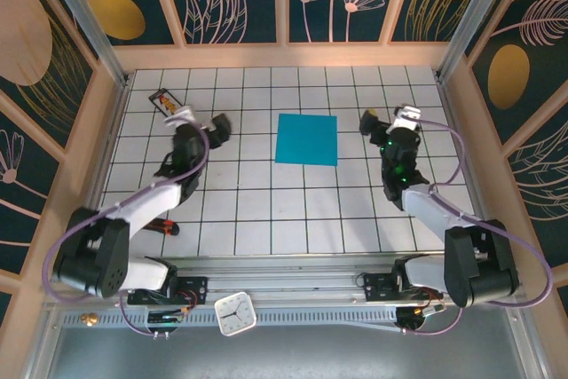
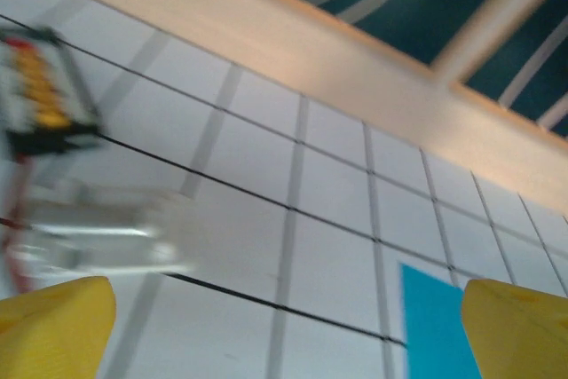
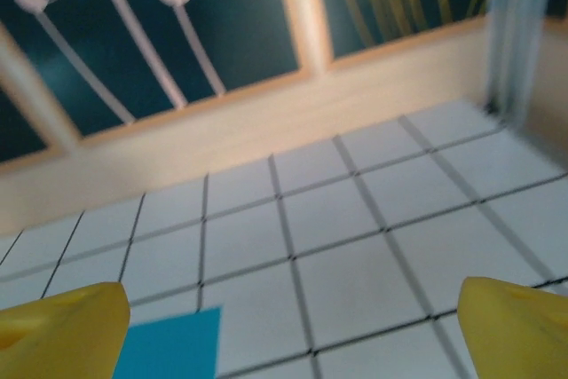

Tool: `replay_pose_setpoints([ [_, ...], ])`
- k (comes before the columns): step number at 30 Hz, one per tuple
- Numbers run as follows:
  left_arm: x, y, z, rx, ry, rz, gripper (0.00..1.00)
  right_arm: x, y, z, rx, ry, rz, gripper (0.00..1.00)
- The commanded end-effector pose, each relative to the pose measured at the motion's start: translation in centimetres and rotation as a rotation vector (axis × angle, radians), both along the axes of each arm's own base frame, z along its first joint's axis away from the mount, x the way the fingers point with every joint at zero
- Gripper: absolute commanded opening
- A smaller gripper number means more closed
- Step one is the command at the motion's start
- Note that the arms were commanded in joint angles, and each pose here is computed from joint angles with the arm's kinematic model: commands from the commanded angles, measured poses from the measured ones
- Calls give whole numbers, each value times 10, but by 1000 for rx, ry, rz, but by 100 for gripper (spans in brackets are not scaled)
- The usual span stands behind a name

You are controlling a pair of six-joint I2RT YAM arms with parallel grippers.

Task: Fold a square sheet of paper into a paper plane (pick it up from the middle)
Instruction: Move the square sheet of paper to the center of the table.

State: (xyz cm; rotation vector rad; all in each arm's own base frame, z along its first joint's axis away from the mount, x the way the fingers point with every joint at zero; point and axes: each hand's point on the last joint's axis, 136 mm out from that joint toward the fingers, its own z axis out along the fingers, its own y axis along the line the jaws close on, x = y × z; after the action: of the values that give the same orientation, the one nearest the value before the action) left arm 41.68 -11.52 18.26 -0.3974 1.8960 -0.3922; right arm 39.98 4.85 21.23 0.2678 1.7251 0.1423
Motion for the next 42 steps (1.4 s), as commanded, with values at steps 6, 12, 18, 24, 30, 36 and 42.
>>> replay_pose_setpoints([
  [6, 8, -139, -81, 161, 417, -229, 99, -4, 10, -53, 34, 289, 19, 96],
  [12, 24, -228, -103, 291, 493, -360, 99, -22, -21, -83, 131, 389, 2, 96],
  [18, 40, -249, -130, 407, 554, -397, 99, -29, -24, -85, 148, 400, 18, 96],
  [24, 26, -241, -156, 490, 627, -445, 99, -28, -18, -87, 173, 404, 49, 96],
  [30, 2, -223, -176, 550, 690, -489, 98, -28, -17, -86, 185, 404, 51, 96],
  [36, -28, -203, -185, 560, 730, -534, 96, -28, -13, -88, 200, 419, 68, 96],
  [42, -63, -166, -167, 593, 736, -534, 98, -32, -10, -85, 208, 424, 80, 96],
])
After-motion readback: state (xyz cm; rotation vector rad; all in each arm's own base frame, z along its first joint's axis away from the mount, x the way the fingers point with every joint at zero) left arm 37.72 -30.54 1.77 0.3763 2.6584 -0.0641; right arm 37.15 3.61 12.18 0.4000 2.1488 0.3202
